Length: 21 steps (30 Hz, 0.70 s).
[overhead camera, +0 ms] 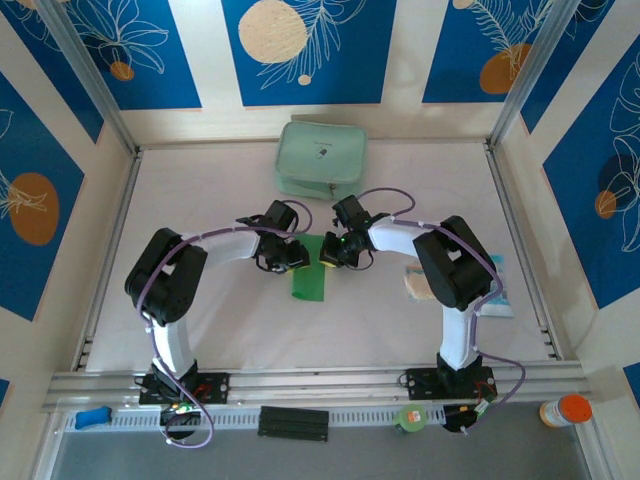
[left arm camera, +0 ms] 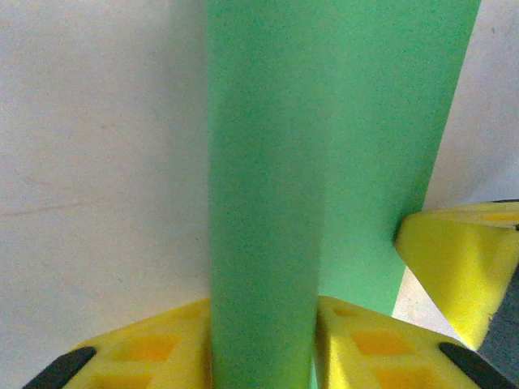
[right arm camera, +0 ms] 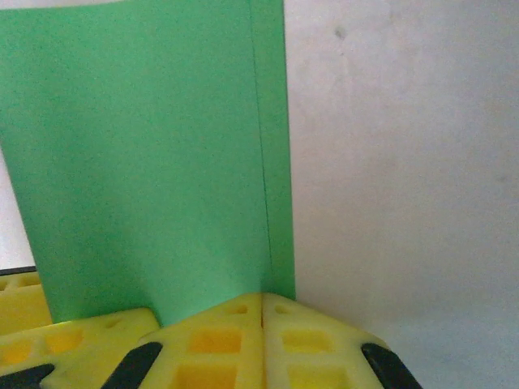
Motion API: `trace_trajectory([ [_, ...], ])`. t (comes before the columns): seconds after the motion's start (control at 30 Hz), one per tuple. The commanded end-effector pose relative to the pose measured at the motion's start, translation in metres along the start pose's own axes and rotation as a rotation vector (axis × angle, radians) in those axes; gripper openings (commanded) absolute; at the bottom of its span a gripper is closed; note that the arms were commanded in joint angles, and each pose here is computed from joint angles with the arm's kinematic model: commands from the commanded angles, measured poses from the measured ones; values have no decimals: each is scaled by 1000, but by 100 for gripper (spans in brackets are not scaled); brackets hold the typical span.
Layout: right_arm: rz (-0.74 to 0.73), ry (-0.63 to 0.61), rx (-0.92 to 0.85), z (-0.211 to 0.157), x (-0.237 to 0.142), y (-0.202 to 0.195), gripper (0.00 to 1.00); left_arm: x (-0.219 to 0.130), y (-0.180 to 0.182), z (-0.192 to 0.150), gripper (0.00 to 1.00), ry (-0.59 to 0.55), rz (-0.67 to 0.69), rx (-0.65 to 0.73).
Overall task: Fold a paper plane with a square sheet of paper (pick it up from the middle)
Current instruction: First fold the square sheet of paper in half at the center of the table.
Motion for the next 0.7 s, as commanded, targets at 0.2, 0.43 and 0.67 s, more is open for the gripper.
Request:
trace_trajectory([
  [0.2,-92,49,-22,-3,10,-15,6,-15,17,-9,46,17,123,20],
  [0.43,26,43,-5,6,-3,1,10,2,22,-13,45,77,132,3],
  [0.67,168,-60,5,20,-47,18,22,11,33,-20,45,116,181,17],
])
Point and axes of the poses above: each hand's point on the last joint's axis, 136 mm out from that joint toward the fingers, its own x axis out along the fingers, its own y axis along the line the jaws close on, z = x × y, the point moved 7 cm from there along -x, back along the fingers, and after that the axes turned 1 degree about x, right-handed, at the moved point
